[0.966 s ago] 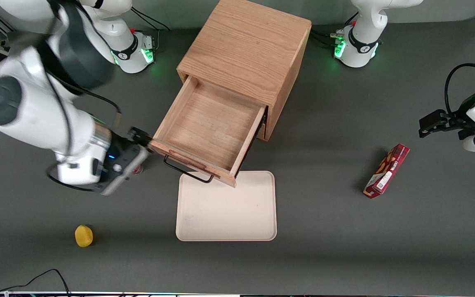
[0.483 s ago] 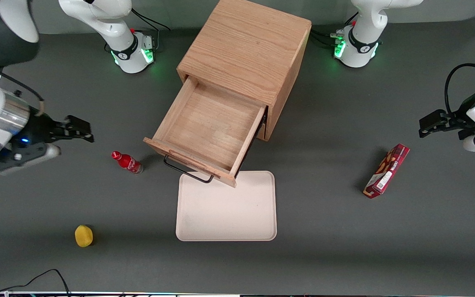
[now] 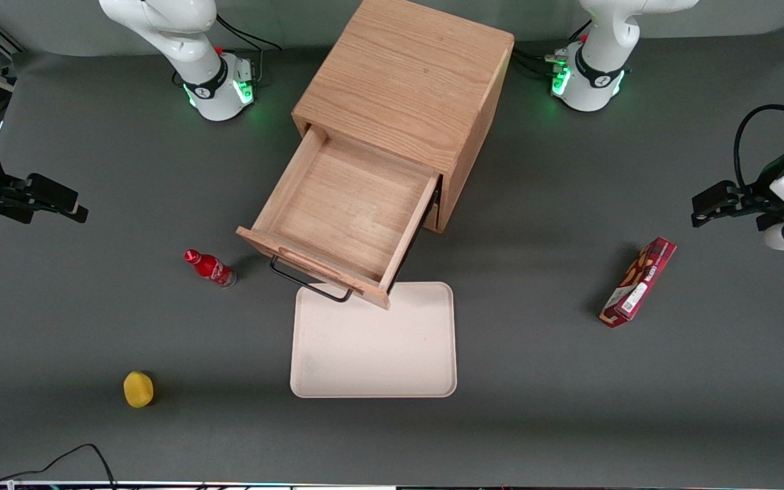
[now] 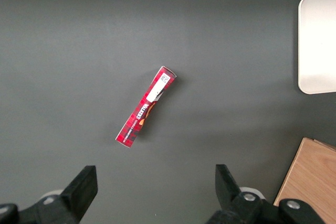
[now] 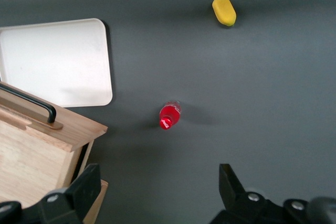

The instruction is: Open upper drawer

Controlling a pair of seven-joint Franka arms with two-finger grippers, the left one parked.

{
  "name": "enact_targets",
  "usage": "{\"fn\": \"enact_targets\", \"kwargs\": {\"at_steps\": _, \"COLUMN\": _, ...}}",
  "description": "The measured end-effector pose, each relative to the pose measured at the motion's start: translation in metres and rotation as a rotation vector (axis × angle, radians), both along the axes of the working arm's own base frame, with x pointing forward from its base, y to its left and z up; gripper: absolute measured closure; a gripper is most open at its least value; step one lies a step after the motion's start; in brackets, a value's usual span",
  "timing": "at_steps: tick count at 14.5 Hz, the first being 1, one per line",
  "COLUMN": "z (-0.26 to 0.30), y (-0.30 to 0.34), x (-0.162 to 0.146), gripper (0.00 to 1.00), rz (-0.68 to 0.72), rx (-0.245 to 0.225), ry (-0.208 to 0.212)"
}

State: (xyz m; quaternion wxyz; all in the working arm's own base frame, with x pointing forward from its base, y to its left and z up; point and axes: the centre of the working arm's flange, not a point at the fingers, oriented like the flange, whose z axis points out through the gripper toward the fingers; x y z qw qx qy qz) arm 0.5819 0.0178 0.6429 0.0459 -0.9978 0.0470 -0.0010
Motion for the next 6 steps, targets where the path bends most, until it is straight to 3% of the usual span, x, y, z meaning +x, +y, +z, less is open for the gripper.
{"fn": "enact_targets", "kwargs": {"at_steps": 4, "z": 0.000, "y": 0.007, "x": -0.001, "gripper": 0.00, "rz": 0.003, "rx": -0.017, "ry": 0.003}}
{"fn": "enact_targets", "kwargs": {"at_steps": 6, "z": -0.005, "y": 0.012, "x": -0.006, "gripper": 0.00, "rz": 0.018, "rx": -0.049, "ry": 0.050}}
